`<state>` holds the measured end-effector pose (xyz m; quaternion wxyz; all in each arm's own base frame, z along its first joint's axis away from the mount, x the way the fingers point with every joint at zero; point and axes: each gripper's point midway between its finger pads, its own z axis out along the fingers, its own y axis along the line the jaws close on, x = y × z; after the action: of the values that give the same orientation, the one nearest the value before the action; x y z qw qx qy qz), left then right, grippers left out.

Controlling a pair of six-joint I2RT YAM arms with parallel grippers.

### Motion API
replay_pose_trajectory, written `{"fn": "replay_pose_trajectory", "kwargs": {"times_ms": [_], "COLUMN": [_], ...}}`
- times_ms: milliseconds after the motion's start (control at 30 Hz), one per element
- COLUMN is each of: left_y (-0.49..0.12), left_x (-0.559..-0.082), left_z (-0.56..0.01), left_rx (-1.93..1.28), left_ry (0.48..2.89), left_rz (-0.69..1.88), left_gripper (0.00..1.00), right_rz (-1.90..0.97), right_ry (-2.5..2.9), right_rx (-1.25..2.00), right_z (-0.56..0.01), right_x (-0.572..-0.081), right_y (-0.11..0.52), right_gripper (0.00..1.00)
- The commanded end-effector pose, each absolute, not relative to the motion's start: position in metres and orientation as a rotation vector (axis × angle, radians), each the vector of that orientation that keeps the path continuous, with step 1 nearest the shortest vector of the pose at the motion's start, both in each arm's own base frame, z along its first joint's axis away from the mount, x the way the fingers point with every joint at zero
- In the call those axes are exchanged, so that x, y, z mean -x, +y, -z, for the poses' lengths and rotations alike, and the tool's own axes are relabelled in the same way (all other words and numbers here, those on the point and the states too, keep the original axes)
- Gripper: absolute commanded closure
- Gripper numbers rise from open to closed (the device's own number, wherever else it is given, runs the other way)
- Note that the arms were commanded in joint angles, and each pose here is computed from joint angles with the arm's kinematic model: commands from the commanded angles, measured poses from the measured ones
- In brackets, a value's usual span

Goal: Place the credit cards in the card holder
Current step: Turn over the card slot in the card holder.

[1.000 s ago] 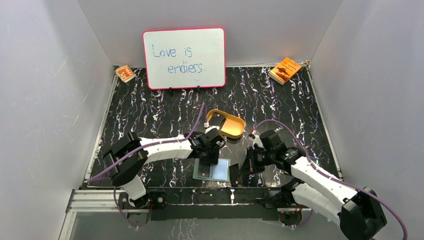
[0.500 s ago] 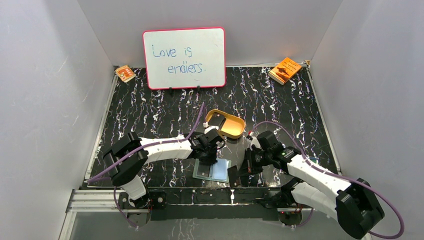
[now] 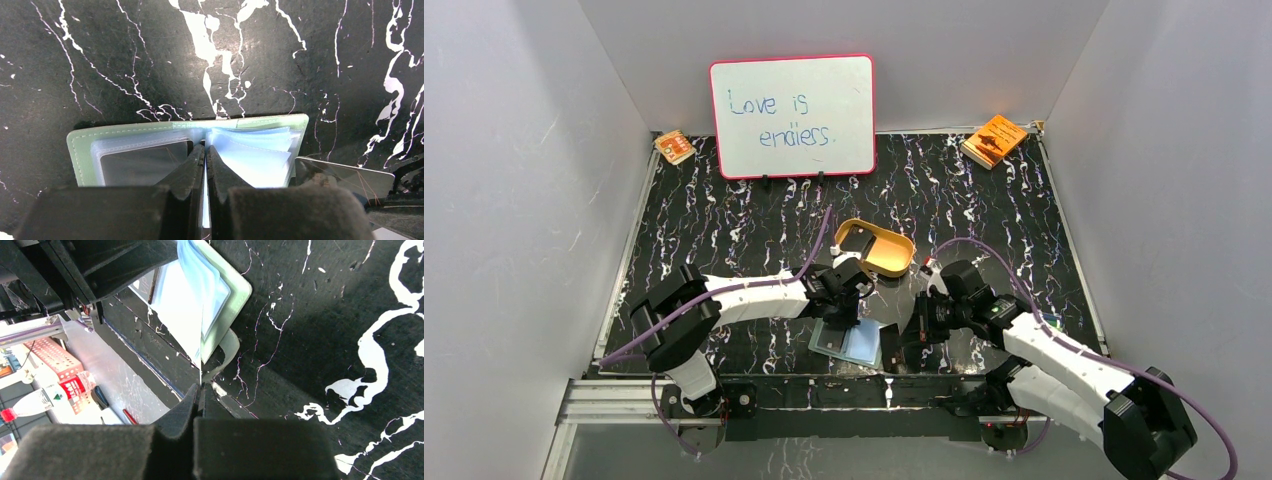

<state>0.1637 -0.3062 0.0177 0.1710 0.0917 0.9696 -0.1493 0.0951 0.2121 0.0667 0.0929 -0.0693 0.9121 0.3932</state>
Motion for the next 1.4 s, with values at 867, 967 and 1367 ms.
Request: {"fn": "replay_pose_trajectory", "kwargs": {"times_ms": [867,967,1367], "left_y": [-0.265,-0.267,-0.285], "left_x": [-0.140,-0.144,-0.166], "left_z": [0.023,0.019,-0.030], "left_rx": [-0.289,-0.292,-0.328], "left_ry": [2.877,2.865,2.752], "left_rz": [0.200,0.202,0.248], "left_gripper": [1.00,1.00,0.63], "right_rz": [-1.304,-1.328,-1.360], "right_ry": [2.660,2.671,2.669], "right_rx": [0.420,0.419,0.377], "right_z": [-0.078,-0.075,-0.070], "right_x": [-0.117,-0.118,-0.123], "right_y": [0.250,0.255,0.262], "right_gripper": [1.00,1.00,1.00]}}
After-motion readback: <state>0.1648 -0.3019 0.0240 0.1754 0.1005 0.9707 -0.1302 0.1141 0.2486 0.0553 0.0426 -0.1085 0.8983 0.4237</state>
